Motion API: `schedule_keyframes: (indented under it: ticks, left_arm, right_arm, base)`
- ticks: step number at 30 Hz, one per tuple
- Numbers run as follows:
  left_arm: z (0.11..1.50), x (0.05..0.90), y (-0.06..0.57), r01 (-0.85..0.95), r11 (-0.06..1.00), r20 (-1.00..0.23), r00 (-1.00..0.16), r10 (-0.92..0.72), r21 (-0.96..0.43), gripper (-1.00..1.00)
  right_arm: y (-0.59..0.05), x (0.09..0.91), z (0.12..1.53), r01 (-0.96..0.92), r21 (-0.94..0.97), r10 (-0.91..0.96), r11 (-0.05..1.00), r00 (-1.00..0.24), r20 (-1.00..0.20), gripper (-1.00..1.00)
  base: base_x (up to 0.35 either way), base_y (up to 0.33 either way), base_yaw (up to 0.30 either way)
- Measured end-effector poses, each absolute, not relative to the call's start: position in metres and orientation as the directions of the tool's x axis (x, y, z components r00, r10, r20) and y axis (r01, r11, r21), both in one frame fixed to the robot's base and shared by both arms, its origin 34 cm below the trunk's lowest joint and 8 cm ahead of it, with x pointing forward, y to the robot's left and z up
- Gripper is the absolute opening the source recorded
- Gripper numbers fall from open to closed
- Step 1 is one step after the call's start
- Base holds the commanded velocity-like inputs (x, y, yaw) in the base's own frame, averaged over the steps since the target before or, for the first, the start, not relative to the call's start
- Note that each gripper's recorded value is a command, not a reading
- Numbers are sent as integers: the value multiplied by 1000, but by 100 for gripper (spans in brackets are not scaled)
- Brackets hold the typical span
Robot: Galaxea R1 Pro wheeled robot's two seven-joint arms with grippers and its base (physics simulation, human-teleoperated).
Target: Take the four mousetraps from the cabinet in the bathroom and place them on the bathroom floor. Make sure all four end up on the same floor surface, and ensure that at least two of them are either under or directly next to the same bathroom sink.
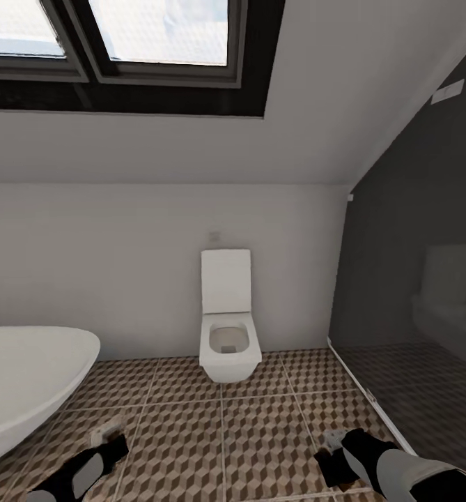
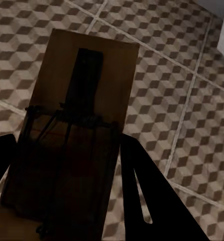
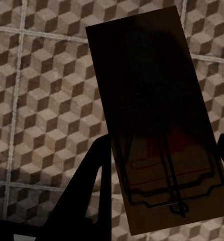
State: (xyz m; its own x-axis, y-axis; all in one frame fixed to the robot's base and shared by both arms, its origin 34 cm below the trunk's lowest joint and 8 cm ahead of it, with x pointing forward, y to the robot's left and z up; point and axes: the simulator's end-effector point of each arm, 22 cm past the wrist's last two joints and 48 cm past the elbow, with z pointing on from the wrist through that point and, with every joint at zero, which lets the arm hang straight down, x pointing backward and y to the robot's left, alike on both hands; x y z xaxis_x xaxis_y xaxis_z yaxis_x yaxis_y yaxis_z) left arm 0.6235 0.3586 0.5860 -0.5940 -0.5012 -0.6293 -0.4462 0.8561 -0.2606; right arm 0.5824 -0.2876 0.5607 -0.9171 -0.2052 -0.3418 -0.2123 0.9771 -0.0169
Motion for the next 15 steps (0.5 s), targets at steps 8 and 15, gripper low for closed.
schedule_keyframes:
  ticks: [8,15]
  left_arm:
    - [616,648,334,-327,911,-622,-667,-411,-251,-100]
    - [621,653,329,-310,918,-630,-668,-396,-248,-100]
  right_arm:
    - [-288,584,562,-210,-16,-202,978,-916,-348,-100]
    - [-287,589,565,-205,-11,-195,979,-911,-365,-100]
  base:
    - [0,0,0]
    - [0,0,0]
